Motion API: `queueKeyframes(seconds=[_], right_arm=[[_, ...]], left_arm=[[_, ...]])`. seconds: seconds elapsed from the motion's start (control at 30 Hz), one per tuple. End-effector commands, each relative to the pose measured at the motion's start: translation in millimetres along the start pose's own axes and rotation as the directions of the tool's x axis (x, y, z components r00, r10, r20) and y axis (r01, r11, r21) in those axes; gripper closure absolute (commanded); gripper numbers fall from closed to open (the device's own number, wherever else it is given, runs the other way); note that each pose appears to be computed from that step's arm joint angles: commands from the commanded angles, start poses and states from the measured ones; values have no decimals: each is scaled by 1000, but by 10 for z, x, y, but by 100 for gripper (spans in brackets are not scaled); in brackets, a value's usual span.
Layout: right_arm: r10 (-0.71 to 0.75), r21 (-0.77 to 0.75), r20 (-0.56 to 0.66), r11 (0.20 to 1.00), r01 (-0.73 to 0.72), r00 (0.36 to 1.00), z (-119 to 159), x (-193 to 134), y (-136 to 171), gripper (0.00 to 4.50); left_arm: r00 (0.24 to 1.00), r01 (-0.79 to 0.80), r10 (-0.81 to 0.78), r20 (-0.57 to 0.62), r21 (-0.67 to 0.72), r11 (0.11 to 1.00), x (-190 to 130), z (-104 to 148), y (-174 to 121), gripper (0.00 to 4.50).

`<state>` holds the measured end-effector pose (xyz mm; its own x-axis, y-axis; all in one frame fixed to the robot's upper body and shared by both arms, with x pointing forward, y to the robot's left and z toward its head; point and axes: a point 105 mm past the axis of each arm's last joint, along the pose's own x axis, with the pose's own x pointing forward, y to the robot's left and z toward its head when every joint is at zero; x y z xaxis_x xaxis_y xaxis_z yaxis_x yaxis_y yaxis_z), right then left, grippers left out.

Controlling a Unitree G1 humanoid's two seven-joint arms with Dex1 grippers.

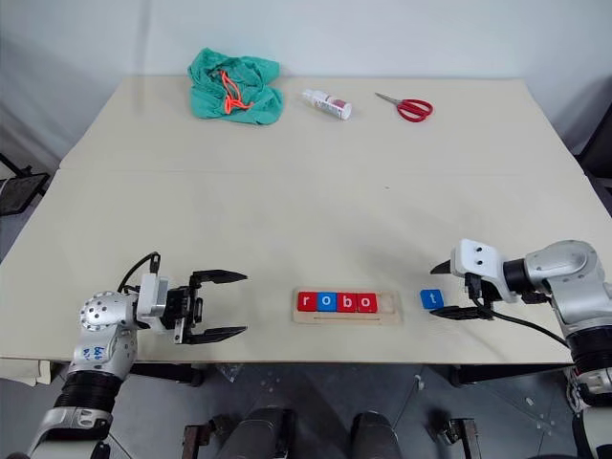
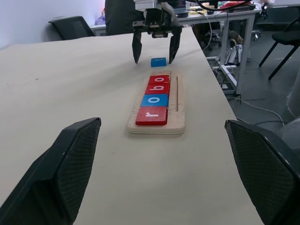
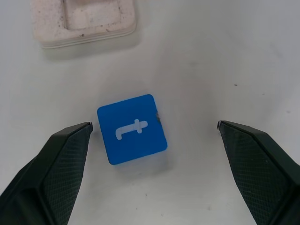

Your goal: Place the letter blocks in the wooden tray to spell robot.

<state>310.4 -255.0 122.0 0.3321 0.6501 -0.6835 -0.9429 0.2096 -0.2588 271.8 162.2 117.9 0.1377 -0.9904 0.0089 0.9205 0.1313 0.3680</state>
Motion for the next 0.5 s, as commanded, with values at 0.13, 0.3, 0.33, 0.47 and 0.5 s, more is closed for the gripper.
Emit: queueKeyframes(seconds=[0.13, 0.3, 0.33, 0.47, 0.5], right_arm=[[26, -36, 20, 999, -25, 999, 96, 34, 23, 167], [-28, 16, 83, 1000, 27, 996, 278, 22, -17, 304], [-35, 48, 120, 998, 29, 992, 392, 20, -4, 304], [0, 78, 218, 997, -17, 976, 738, 70, 137, 304], [11, 80, 220, 996, -29, 975, 777, 95, 172, 304]], left_arm=[[1000, -22, 22, 6, 31, 999, -39, 75, 6, 0], [1000, -24, 24, 7, 32, 999, -34, 77, 8, 0], [1000, -22, 22, 7, 32, 999, -34, 76, 11, 0], [1000, -18, 18, 7, 28, 999, -29, 64, 23, 0], [1000, -17, 16, 7, 27, 999, -23, 60, 28, 0]])
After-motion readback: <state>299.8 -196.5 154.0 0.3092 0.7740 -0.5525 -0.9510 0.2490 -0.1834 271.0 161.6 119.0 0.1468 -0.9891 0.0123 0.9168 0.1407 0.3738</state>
